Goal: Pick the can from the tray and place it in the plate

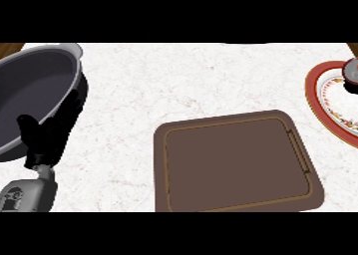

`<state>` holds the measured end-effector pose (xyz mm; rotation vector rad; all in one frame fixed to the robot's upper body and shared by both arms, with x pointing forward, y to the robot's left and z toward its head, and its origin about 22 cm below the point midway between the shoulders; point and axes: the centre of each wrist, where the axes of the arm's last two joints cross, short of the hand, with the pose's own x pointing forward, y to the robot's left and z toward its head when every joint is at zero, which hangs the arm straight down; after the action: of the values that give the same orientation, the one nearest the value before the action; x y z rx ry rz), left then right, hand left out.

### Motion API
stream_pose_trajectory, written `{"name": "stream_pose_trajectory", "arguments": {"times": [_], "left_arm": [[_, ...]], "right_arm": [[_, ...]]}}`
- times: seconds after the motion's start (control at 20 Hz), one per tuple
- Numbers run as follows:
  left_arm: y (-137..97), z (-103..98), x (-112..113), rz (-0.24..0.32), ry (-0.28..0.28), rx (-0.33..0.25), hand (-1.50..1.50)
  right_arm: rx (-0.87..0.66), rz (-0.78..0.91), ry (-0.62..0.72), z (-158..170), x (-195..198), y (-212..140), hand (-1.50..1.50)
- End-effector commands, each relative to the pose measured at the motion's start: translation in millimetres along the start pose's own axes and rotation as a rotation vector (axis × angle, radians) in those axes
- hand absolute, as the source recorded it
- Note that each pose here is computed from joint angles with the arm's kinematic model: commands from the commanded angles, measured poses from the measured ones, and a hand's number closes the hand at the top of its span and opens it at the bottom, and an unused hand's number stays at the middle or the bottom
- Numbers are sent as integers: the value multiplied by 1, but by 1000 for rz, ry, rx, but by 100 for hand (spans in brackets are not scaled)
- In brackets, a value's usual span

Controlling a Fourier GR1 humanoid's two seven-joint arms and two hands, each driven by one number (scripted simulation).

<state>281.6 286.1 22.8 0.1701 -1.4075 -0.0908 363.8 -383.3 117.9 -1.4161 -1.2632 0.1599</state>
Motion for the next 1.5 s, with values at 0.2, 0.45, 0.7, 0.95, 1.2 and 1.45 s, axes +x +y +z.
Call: {"name": "stream_pose_trajectory", "arguments": {"times": [0.2,0.45,0.7,0.95,1.2,1.45], "left_arm": [[-6,4,-1,9,-10,-17,0],[0,2,5,-4,-13,-7,0],[5,-9,11,3,-11,-9,0],[-13,-12,-1,8,-11,4,0],[-10,3,-4,-4,1,6,0],[10,0,4,7,12,17,0]], "right_arm": [[183,146,59,-27,-71,-9,150],[320,-25,147,-27,-93,-1,-150],[255,-69,1,-27,-118,-4,-150],[97,-300,-202,-38,-67,-2,-150],[99,-542,-207,-45,-58,-18,-150],[235,-720,-11,-45,-79,-27,-150]]}}
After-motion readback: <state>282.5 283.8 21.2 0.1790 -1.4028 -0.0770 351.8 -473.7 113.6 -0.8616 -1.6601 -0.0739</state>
